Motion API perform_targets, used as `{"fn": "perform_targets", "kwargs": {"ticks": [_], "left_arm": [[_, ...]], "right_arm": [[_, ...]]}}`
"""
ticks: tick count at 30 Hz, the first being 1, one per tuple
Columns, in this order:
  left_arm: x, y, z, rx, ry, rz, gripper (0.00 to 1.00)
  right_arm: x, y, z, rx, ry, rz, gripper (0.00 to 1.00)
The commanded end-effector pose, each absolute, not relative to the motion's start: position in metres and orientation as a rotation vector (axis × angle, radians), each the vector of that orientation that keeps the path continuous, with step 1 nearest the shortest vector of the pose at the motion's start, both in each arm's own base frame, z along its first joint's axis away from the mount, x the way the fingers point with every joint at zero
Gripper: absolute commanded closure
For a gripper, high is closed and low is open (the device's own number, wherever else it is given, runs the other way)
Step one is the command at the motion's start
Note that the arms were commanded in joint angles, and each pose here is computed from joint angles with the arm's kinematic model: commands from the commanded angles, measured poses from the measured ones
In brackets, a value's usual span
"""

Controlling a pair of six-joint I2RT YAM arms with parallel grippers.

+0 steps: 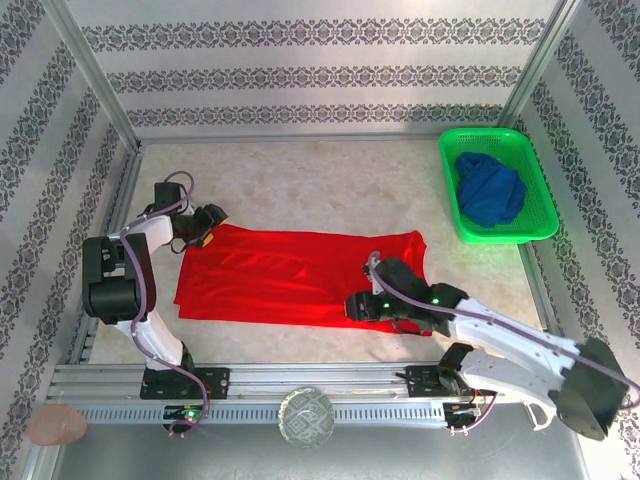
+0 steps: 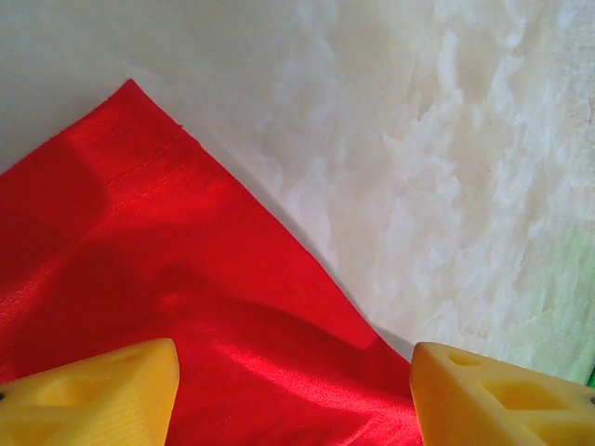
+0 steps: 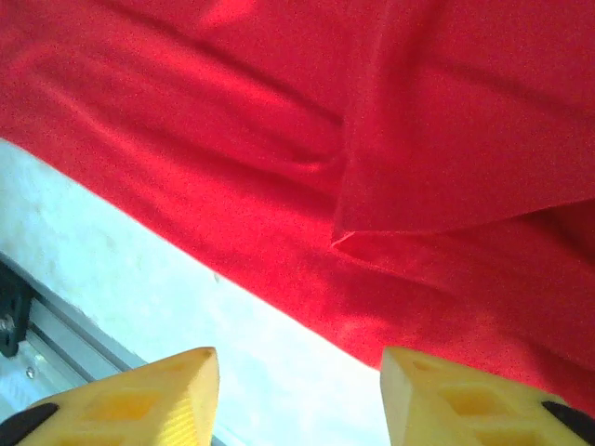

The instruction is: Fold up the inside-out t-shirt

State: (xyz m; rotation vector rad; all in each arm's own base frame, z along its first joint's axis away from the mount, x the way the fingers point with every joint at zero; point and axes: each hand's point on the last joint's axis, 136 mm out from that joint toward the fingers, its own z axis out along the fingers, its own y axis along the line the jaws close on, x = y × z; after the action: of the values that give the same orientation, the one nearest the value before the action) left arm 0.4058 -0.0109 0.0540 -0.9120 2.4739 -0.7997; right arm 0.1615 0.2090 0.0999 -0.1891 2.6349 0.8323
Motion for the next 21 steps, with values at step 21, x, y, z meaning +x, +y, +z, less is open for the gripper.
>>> {"fn": "perform_targets", "kwargs": {"ticks": [21], "left_arm": [[0.411, -0.013, 0.078, -0.872, 2.446, -0.792, 0.33]], "right_arm": [[0.211, 0.19, 0.066, 0.042, 2.725, 0.64, 0.45]]}}
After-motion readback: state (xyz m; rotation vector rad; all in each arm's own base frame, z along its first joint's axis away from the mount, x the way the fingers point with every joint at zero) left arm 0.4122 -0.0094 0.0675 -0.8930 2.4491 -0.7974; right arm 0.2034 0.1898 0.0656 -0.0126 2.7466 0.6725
